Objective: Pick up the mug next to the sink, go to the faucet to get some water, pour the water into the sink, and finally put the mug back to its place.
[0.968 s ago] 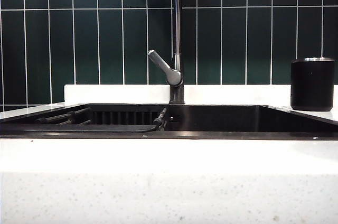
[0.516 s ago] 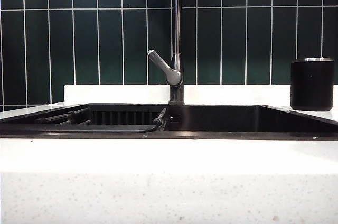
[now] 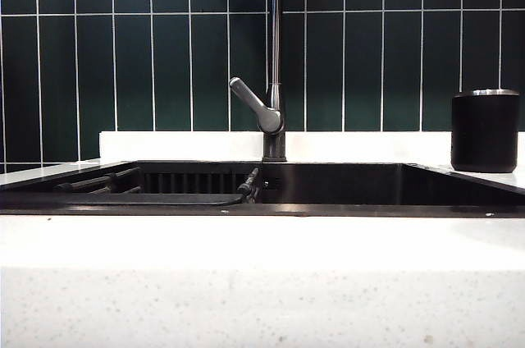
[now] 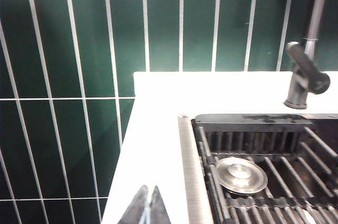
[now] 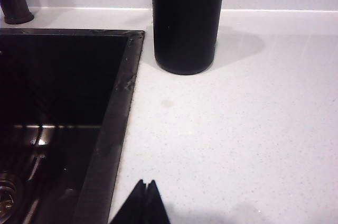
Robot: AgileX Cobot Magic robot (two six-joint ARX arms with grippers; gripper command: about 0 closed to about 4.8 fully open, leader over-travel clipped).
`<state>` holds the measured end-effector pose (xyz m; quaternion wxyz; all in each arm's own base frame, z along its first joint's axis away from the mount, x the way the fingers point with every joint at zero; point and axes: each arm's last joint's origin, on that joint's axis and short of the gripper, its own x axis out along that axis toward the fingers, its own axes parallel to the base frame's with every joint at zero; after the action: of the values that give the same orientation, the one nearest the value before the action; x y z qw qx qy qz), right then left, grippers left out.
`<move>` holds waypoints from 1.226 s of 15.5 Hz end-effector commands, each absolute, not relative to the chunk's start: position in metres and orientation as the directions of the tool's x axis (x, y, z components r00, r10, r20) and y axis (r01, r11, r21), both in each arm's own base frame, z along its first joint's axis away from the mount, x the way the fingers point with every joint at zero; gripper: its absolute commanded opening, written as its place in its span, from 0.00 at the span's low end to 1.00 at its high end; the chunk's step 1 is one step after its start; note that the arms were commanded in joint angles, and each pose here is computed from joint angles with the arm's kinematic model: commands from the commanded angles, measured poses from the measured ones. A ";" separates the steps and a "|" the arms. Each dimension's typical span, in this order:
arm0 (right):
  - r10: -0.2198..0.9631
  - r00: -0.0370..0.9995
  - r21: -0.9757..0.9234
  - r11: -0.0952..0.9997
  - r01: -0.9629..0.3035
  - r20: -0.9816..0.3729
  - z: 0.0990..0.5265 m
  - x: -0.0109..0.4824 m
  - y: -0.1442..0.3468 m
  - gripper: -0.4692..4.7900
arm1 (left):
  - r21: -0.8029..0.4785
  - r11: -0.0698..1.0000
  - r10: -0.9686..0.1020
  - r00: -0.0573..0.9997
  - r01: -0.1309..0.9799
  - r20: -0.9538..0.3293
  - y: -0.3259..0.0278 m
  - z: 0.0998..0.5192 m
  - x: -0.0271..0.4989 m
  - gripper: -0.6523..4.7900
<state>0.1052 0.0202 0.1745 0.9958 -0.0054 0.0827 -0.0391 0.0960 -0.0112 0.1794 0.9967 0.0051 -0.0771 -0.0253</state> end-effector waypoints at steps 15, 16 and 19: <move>-0.128 0.973 -0.031 0.992 0.124 -0.194 0.172 0.105 0.017 0.08 | 0.011 0.999 -0.052 0.985 0.051 0.164 -0.011 0.181 0.096 0.11; -0.125 0.971 -0.034 0.992 0.121 -0.202 0.171 0.102 0.017 0.08 | 0.011 0.999 -0.052 0.985 0.051 0.164 -0.011 0.181 0.096 0.11; -0.114 0.986 -0.001 0.993 0.115 -0.125 0.177 0.091 0.014 0.08 | 0.011 0.999 -0.052 0.985 0.051 0.162 -0.011 0.181 0.096 0.11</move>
<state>0.0929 0.0142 0.1742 0.9957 -0.0020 0.0726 -0.0570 0.0960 -0.0112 0.1793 0.9967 0.0052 -0.0767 -0.0253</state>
